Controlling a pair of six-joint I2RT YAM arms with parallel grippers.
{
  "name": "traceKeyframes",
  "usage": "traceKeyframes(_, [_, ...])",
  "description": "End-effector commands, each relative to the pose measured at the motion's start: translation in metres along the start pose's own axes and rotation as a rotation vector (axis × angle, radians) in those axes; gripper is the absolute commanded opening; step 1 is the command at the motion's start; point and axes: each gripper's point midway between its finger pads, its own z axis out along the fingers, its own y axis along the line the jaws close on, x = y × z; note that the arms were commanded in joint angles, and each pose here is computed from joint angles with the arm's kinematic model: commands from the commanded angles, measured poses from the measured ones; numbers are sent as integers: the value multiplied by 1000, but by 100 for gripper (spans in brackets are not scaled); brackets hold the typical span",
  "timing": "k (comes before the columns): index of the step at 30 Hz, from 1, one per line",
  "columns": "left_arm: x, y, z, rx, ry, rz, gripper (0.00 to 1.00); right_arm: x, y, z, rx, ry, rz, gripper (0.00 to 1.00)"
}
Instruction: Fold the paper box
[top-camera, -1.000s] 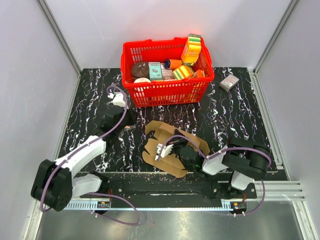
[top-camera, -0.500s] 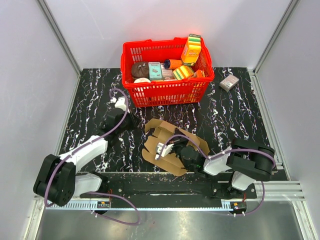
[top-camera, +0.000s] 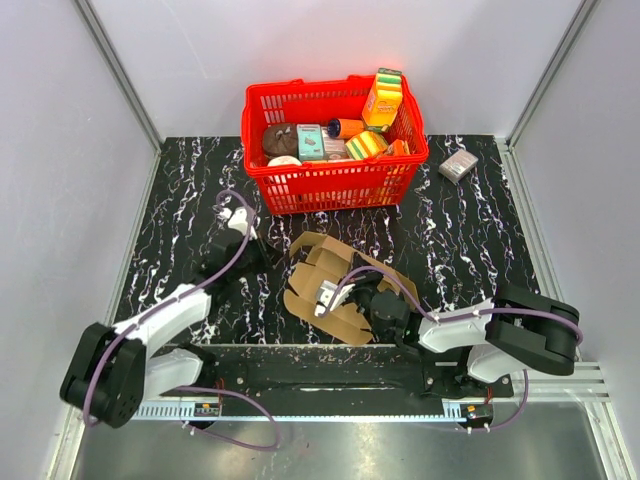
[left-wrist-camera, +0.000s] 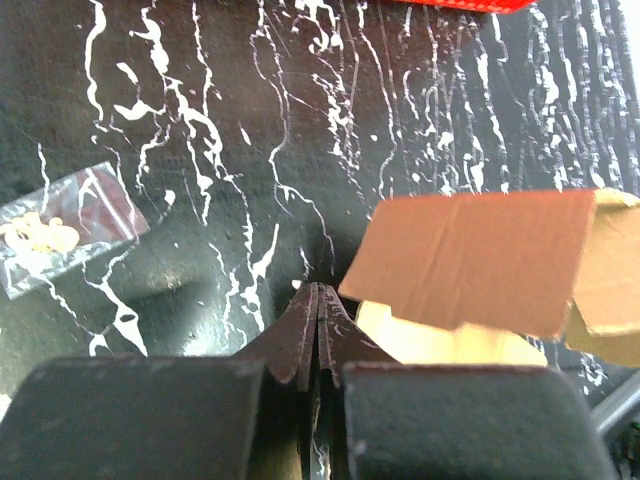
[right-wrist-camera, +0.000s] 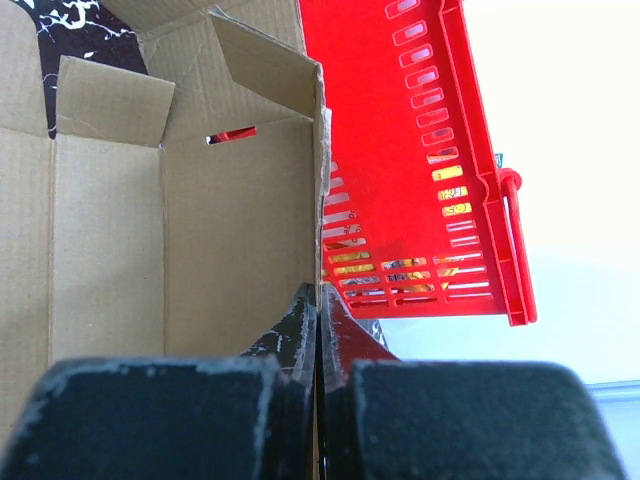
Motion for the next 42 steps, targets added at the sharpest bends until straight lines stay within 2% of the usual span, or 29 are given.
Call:
traceKeyframes(1, [-9,-23,-18,119,-68,-35,0,-3,0,-6,-2,-22,56,0])
traceKeyframes(6, [12,-27,-17,187,-17,-71,0,-2,2,-7,0,-25,79,0])
traceKeyframes(9, [9,-47,-19,289,-29,-72,0,-3,2,-6,-2,-28,78,0])
traceKeyframes(13, [8,-62,-23,337,-34,-46,0,-4,2,-5,-1,-28,79,0])
traceKeyframes(28, [51,-55,3,281,113,-33,0,-6,-4,-5,15,-32,94,0])
traceKeyframes(42, [66,-25,18,134,153,-36,0,-9,-4,-5,11,-42,95,0])
